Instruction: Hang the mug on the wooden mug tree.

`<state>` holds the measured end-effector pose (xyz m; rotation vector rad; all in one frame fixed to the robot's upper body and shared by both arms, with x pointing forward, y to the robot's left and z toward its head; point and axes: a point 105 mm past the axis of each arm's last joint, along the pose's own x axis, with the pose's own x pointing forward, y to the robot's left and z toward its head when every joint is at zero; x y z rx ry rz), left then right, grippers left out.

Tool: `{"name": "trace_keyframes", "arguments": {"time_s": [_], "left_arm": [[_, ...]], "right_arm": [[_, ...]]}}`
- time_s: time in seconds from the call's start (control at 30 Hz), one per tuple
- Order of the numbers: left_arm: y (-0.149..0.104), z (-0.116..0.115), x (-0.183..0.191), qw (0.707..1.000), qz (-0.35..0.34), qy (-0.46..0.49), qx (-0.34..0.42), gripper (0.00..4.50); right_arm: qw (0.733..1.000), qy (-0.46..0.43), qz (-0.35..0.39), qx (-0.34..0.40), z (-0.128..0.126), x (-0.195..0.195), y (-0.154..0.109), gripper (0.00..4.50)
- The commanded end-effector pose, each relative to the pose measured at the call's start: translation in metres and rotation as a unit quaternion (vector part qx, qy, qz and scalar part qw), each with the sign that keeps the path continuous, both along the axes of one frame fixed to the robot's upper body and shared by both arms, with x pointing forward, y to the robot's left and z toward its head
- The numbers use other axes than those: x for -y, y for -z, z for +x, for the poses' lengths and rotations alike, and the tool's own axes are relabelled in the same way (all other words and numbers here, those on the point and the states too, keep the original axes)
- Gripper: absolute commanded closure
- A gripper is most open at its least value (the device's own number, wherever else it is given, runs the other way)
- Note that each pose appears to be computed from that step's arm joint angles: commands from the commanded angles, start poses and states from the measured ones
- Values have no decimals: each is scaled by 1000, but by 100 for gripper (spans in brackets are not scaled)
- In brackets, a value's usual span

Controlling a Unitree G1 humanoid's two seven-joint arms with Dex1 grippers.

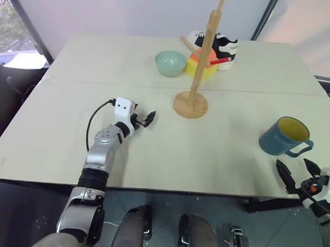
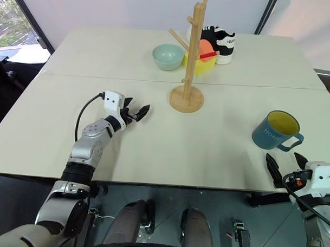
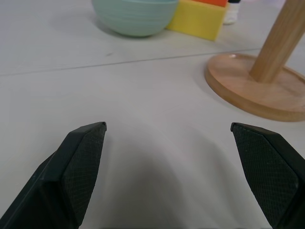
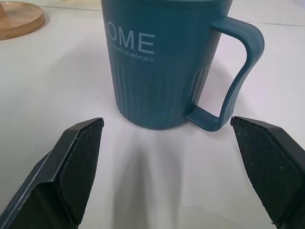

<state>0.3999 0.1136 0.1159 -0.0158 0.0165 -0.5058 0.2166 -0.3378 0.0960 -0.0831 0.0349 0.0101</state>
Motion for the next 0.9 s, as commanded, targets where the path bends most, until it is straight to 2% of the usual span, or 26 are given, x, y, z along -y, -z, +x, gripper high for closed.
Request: {"name": "trace_keyframes", "arguments": {"time_s": [0.03,0.37,0.6,0.8,0.9], "left_arm": [[-13,-2,2,1000,3,8,24,0],[-14,-3,3,1000,-13,12,17,0],[-14,-14,9,999,-5,37,24,0],[-23,-49,35,983,2,177,56,0],[-27,-76,49,962,-6,269,53,0]], "right_arm": [[1000,-1,-12,11,-1,2,-7,7],[1000,-4,-12,8,1,4,-5,7],[1000,-2,-11,6,2,6,-5,7],[1000,11,-13,15,4,12,-9,7],[999,33,-18,21,5,21,-12,7]]}}
